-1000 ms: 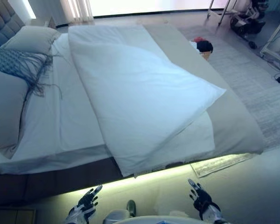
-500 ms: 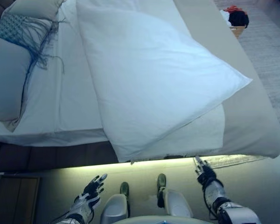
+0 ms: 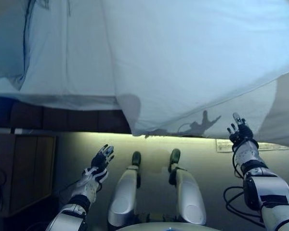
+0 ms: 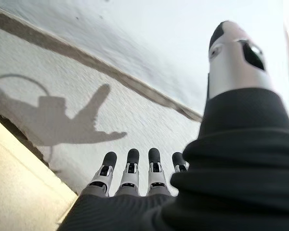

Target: Make the bed neatly

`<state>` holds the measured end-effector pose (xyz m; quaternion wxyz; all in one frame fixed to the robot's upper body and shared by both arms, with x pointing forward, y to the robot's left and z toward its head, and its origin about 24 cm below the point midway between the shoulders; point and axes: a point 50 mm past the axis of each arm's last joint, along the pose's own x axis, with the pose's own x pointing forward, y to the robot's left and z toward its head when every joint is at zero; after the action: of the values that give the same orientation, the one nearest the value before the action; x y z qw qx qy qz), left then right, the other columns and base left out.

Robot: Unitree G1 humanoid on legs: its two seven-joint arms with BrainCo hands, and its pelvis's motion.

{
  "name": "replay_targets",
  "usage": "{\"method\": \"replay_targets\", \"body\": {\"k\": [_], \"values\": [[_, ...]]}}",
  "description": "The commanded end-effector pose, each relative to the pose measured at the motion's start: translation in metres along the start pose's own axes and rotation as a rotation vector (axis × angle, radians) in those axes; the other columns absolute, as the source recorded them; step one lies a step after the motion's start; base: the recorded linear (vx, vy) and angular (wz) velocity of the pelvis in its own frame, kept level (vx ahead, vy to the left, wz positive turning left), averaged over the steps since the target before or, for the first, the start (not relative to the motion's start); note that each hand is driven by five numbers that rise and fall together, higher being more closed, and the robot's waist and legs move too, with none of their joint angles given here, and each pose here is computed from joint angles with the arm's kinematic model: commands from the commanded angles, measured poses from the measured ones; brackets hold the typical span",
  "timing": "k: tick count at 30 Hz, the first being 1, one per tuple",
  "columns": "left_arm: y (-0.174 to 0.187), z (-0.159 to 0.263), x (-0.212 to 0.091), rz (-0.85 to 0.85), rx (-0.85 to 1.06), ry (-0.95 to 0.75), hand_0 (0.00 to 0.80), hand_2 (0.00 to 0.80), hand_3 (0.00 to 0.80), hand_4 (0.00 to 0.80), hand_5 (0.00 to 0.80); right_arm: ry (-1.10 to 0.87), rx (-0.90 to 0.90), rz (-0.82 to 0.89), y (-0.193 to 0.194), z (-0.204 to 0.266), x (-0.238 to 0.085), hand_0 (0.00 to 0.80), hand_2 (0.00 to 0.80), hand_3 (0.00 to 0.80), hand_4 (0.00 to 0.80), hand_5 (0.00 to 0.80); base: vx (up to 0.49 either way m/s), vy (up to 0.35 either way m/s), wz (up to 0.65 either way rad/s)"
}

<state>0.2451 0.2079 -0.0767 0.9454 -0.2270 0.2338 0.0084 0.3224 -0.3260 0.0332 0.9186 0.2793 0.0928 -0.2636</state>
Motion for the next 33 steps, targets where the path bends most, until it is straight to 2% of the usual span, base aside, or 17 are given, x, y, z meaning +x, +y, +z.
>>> {"method": "replay_targets", "body": {"k": [1,7,14,21,26,33], "values": [[0.001,0.012,-0.004,-0.027,-0.001,-0.082,0.0,0.0,0.0,0.0,0.0,-0.089,-0.039,-0.011,-0.002,0.037,0.003,0.0,0.0,0.0,0.0,0.0,-0.017,-0.029,0.06],[-0.013,0.027,-0.006,-0.104,-0.021,-0.167,0.0,0.0,0.0,0.0,0.0,-0.179,-0.096,-0.033,0.0,0.086,0.003,0.0,0.0,0.0,0.0,0.0,-0.002,-0.068,0.05],[-0.021,0.039,-0.014,-0.14,-0.02,-0.208,0.0,0.0,0.0,0.0,0.0,-0.283,-0.039,-0.044,0.008,0.129,-0.001,0.0,0.0,0.0,0.0,0.0,0.035,-0.144,0.05],[-0.021,0.047,-0.018,-0.142,-0.009,-0.231,0.0,0.0,0.0,0.0,0.0,-0.309,-0.071,-0.033,0.009,0.152,-0.005,0.0,0.0,0.0,0.0,0.0,0.055,-0.163,0.0],[-0.023,0.053,-0.022,-0.163,-0.017,-0.263,0.0,0.0,0.0,0.0,0.0,-0.277,-0.146,0.05,0.018,0.163,-0.007,0.0,0.0,0.0,0.0,0.0,0.059,-0.081,-0.04],[-0.025,0.065,-0.027,-0.165,-0.005,-0.3,0.0,0.0,0.0,0.0,0.0,-0.266,-0.139,0.142,0.029,0.169,-0.008,0.0,0.0,0.0,0.0,0.0,0.046,-0.092,0.01]]}}
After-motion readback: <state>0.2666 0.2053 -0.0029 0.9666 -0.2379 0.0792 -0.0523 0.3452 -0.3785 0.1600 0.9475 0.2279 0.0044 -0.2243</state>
